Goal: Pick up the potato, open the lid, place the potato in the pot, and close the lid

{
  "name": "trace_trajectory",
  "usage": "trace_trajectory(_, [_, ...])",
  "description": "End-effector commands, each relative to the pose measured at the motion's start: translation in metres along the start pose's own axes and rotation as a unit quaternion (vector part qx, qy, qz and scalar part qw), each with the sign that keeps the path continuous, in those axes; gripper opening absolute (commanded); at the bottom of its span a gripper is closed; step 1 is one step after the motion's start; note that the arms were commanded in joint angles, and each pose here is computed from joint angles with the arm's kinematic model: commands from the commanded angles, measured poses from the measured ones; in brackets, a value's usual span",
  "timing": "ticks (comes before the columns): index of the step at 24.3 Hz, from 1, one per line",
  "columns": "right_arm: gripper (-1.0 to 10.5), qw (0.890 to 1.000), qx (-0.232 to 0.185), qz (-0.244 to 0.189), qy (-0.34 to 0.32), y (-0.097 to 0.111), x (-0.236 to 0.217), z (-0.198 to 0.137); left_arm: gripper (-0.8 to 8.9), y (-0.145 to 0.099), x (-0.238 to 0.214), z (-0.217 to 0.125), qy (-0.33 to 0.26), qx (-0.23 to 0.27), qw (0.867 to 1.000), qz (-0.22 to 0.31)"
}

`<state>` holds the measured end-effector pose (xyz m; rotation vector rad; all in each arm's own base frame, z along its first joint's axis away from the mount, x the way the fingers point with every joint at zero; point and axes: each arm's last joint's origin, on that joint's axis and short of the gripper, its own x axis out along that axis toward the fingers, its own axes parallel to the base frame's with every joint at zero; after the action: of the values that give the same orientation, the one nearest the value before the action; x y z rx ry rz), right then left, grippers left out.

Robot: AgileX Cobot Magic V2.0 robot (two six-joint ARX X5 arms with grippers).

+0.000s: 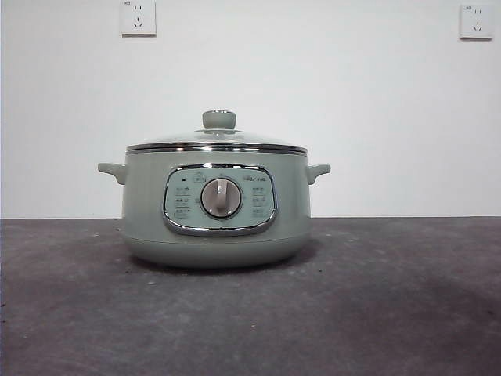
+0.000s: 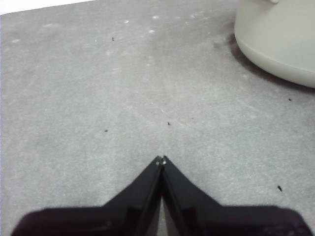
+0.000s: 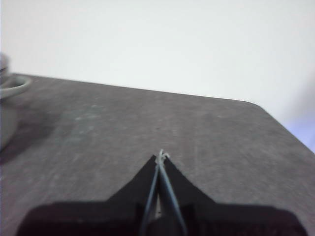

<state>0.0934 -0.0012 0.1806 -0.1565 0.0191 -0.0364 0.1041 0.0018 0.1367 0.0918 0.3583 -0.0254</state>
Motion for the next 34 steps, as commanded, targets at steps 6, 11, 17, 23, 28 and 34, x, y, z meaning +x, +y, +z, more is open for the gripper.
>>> trace_trajectory(6, [-0.2,0.998,0.045,-0.005,0.046,0.002,0.004,-0.024,-0.03,0.000,0.001,-0.002,-0.001,-0.004,1.000,0.000])
trace_trajectory(11, [-0.2,0.996,0.030,0.000,0.084,0.003,0.003,-0.031,-0.03,0.000,0.001,-0.002,-0.001,-0.004,1.000,0.000])
trace_trajectory(17, [-0.2,0.996,0.024,0.002,0.081,0.004,0.003,-0.030,-0.03,0.000,0.001,-0.002,-0.001,-0.004,1.000,0.000])
trace_trajectory(23, [-0.2,0.996,0.024,0.002,0.082,0.004,0.003,-0.031,-0.03,0.000,0.001,-0.002,-0.001,-0.004,1.000,0.000])
trace_trajectory(28, [-0.2,0.996,0.024,0.002,0.082,0.004,0.003,-0.031,-0.03,0.000,0.001,-0.002,-0.001,-0.004,1.000,0.000])
trace_trajectory(34, [-0.2,0.996,0.024,0.002,0.082,0.004,0.003,-0.031,-0.03,0.000,0.001,-0.002,-0.001,-0.004,1.000,0.000])
